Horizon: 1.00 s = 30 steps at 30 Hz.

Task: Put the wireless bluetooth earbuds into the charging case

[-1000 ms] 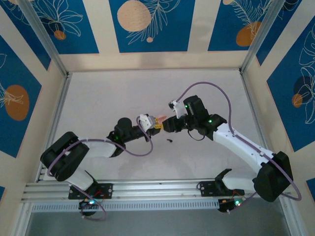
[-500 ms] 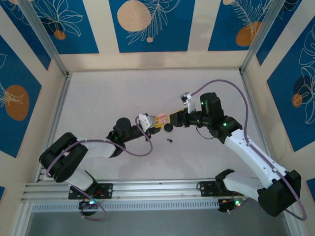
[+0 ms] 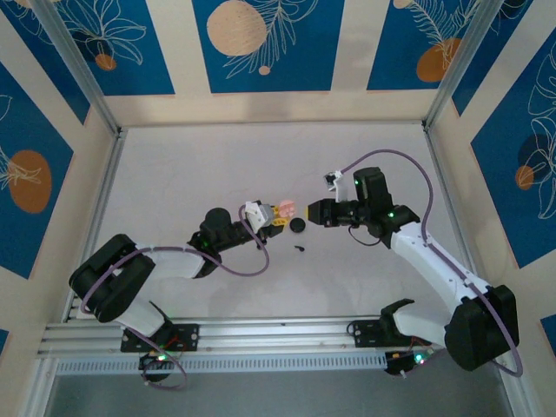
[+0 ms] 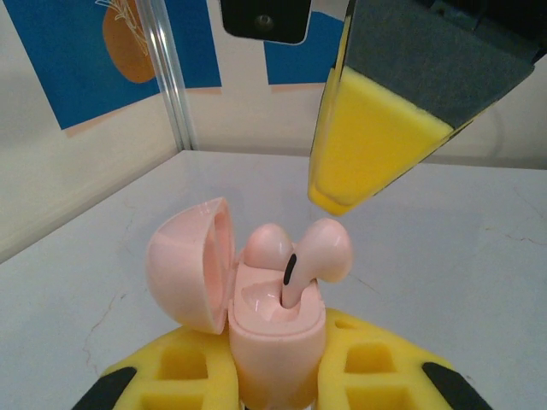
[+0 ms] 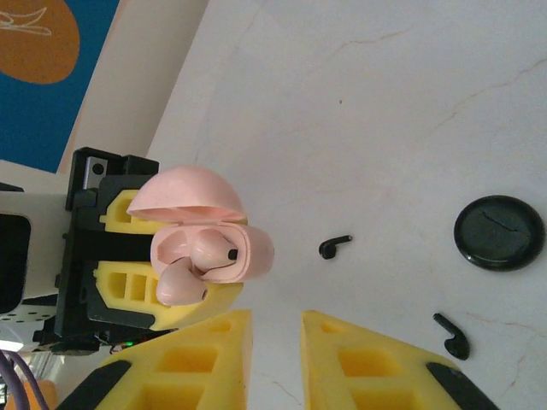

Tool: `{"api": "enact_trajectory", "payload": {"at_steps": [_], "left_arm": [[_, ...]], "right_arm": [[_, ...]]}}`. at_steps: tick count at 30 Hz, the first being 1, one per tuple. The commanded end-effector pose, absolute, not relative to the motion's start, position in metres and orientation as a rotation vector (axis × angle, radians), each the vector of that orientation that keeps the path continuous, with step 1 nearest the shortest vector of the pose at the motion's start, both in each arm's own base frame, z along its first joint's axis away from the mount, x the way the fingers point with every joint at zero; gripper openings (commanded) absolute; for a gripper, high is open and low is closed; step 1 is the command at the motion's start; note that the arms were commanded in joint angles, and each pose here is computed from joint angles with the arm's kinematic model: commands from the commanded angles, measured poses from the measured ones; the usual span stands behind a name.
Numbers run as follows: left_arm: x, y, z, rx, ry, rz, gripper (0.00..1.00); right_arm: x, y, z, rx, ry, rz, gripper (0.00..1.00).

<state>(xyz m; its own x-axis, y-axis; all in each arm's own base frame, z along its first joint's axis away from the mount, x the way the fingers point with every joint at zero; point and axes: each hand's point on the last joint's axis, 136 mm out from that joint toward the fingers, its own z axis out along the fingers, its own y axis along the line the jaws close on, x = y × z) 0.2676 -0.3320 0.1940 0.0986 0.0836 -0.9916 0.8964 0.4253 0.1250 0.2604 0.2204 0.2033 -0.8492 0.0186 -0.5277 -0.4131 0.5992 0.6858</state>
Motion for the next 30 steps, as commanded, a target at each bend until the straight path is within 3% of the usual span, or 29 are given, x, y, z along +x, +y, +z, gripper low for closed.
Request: {"api": "enact_trajectory", "payload": {"at_steps": [1,30], "left_arm": [[0.261,-0.337,0.211,0.978,1.277,-0.782,0.05],[0.261,-0.337,0.212,0.978,1.279,-0.783,0.05]], "right_arm": [[0.256,0.228,0.207,-0.335,2.317,1.248,0.21],[0.242,0.258,0.215,-0.508,2.298,1.288,0.17]]}}
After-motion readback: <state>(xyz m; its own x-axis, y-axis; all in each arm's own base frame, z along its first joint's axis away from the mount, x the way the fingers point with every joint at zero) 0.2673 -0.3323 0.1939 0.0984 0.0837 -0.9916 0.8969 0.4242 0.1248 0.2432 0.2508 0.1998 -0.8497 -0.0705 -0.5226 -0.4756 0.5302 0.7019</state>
